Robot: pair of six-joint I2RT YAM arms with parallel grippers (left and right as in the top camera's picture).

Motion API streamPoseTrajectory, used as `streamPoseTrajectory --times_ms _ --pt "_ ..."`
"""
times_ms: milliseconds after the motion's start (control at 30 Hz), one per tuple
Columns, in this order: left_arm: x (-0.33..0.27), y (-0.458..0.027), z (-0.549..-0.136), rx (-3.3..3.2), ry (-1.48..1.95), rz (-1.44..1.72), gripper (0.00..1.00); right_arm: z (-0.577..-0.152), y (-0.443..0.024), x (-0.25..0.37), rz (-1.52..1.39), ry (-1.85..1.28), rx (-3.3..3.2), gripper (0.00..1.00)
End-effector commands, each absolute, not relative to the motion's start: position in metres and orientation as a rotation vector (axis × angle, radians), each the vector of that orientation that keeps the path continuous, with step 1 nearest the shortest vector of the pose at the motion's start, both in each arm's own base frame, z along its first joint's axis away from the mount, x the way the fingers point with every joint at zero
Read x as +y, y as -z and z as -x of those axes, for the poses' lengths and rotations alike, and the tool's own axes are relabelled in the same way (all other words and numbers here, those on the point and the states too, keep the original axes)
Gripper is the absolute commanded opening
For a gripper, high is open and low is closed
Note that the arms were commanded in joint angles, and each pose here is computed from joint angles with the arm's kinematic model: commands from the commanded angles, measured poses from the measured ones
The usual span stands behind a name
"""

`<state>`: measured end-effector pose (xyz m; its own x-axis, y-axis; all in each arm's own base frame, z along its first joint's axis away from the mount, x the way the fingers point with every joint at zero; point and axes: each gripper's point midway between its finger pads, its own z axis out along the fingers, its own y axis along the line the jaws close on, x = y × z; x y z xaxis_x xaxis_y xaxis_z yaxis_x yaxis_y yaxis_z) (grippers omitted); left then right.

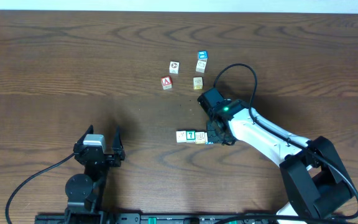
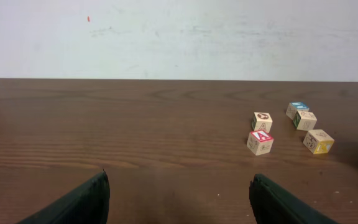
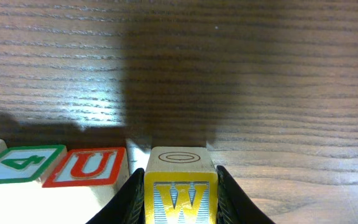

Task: Lift 5 blocks
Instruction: 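Lower the 'W' block onto the table beside the red 'U' block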

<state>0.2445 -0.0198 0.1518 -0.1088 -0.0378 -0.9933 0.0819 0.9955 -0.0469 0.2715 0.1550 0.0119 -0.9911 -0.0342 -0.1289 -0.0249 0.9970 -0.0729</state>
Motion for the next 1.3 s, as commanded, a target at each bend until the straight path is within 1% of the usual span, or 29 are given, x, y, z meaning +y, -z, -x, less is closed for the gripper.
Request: streamPoseTrajectory --times_ms 0,67,133,300,433,567,667,733,967,1167,1200,1267 --pt "-0.022 -0.136 -0.243 1.728 0.115 -0.038 0.73 -0.261 -0.002 0.149 0.014 0.128 3.06 0.04" --pt "-0.021 -0.136 -0.243 1.728 0.115 -0.038 0.73 -0.26 -0.002 0.148 -0.001 0.134 3.065 0.06" --pt "-0.022 -0.136 -0.243 1.728 0.115 -0.038 0.73 -0.259 -0.002 0.148 0.0 0.134 3.07 0.09" --pt "-0.021 -0.136 -0.243 1.728 0.115 -0.038 0.72 -0.257 -0.002 0.147 -0.001 0.136 3.079 0.22" --pt "-0.021 -0.136 -0.243 1.728 0.115 -0.038 0.73 -0.255 -0.002 0.147 0.0 0.141 3.085 0.25" --pt "-0.021 -0.136 -0.243 1.728 0.115 -0.038 0.72 -0.254 -0.002 0.146 0.001 0.146 3.089 0.34" --pt "-0.022 -0.136 -0.243 1.728 0.115 -0.038 0.73 -0.253 -0.002 0.145 0.002 0.15 3.092 0.36" --pt "-0.021 -0.136 -0.243 1.728 0.115 -0.038 0.73 -0.254 -0.002 0.145 0.002 0.15 3.091 0.41" --pt "-0.021 -0.136 -0.243 1.728 0.115 -0.038 0.72 -0.256 -0.003 0.145 -0.005 0.144 3.084 0.43" --pt "-0.022 -0.136 -0.243 1.728 0.115 -0.038 0.73 -0.264 -0.012 0.143 -0.031 0.12 3.062 0.43" --pt "-0.022 -0.136 -0.243 1.728 0.115 -0.038 0.73 -0.266 -0.015 0.144 -0.023 0.11 3.053 0.43" --pt "-0.022 -0.136 -0.243 1.728 0.115 -0.038 0.73 -0.271 -0.026 0.143 -0.026 0.08 3.021 0.47"
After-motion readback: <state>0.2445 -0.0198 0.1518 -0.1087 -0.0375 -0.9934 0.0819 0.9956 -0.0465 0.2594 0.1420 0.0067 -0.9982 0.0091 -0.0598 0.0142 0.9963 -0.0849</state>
